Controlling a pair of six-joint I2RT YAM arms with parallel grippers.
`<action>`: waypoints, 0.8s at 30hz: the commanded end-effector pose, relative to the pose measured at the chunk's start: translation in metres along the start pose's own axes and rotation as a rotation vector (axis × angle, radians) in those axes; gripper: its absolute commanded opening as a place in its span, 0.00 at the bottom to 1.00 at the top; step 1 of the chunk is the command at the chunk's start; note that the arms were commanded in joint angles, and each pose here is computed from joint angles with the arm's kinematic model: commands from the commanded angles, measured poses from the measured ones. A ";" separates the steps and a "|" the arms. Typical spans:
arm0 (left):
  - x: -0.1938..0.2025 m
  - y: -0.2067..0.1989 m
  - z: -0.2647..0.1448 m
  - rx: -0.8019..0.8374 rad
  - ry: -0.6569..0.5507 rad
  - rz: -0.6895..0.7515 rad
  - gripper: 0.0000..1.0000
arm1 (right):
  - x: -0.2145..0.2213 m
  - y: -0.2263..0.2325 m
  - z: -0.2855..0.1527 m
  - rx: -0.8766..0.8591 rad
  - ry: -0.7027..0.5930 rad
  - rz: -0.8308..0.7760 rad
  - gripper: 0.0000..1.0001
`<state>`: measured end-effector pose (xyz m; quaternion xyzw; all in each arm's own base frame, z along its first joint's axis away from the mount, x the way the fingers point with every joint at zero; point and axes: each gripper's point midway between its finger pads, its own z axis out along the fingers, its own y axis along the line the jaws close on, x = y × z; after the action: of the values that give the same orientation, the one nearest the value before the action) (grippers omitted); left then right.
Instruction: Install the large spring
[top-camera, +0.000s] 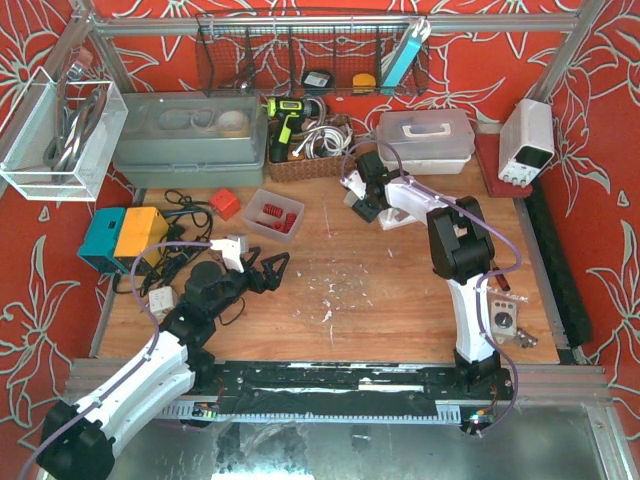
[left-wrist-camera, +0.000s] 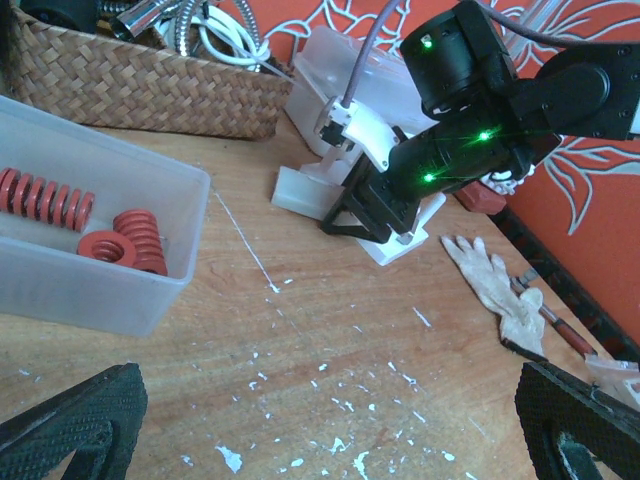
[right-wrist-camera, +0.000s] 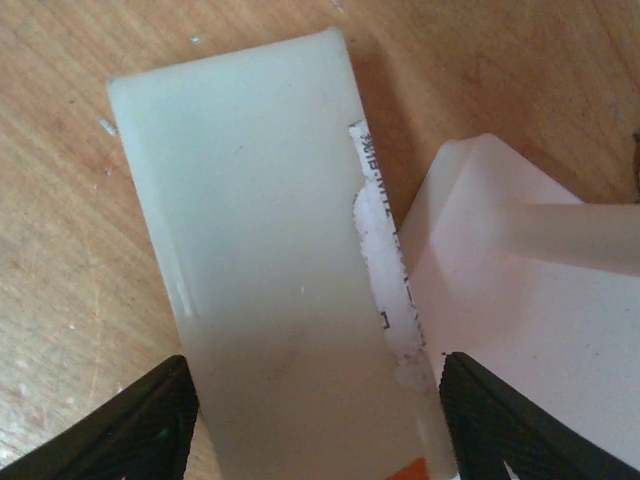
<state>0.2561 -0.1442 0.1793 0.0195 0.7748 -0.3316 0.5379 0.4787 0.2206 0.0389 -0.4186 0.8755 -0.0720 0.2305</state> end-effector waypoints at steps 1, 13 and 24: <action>-0.004 -0.003 -0.001 0.016 -0.027 0.009 1.00 | -0.002 -0.005 -0.003 0.010 0.007 -0.011 0.64; -0.001 -0.003 0.001 0.017 -0.016 -0.001 1.00 | -0.049 0.004 -0.048 0.007 -0.151 0.040 0.41; 0.002 -0.001 0.004 0.013 0.003 0.002 1.00 | -0.089 0.023 -0.028 -0.009 -0.175 0.138 0.41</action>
<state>0.2582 -0.1460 0.1719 0.0195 0.7824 -0.3295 0.5281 0.4935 0.2943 0.1033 -0.3921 0.8620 -0.0244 0.3202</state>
